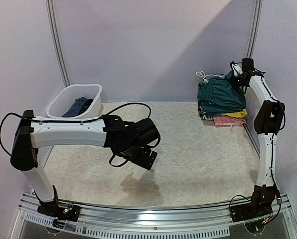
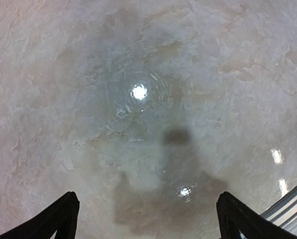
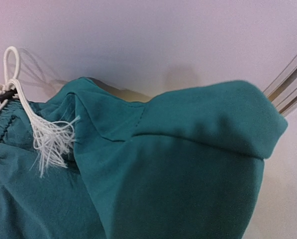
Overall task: Fold and stack the mixed laundry pile
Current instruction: Place the square-folded shorts at the corner of the board.
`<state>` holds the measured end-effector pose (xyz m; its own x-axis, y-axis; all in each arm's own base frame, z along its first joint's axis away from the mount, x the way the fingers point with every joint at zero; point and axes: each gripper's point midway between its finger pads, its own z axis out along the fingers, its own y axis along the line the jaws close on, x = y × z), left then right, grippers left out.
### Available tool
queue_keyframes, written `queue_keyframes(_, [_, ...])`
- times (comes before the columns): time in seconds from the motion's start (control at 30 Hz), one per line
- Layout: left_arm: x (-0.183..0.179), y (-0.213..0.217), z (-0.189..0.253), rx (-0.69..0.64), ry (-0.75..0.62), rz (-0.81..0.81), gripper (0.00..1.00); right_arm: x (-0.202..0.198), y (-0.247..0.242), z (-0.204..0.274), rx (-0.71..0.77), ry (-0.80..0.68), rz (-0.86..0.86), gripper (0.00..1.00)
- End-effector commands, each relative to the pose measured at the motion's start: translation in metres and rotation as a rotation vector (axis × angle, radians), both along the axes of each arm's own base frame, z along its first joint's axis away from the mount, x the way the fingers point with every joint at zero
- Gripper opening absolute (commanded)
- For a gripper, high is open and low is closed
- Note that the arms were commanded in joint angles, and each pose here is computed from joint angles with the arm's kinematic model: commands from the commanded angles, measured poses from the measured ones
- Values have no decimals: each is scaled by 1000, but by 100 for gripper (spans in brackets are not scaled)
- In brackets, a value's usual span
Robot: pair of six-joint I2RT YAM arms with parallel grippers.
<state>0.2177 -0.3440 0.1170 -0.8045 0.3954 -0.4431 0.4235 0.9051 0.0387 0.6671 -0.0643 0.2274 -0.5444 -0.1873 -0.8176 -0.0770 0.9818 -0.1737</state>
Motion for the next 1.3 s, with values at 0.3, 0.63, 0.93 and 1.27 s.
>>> queue_keyframes(0.3, [15, -23, -13, 42, 56, -32, 98, 38, -50, -28, -121, -135, -48, 3])
queue_keyframes(0.63, [20, -24, -9, 40, 44, -26, 98, 32, -74, 21, -86, -253, -238, 99])
queue_keyframes(0.93, [14, -4, 3, -20, 0, 29, 97, 3, -45, 85, 241, -351, -289, 98])
queue_keyframes(1.27, [-1, 16, 4, -30, -9, 67, 97, -18, -11, 102, 433, -315, -224, 92])
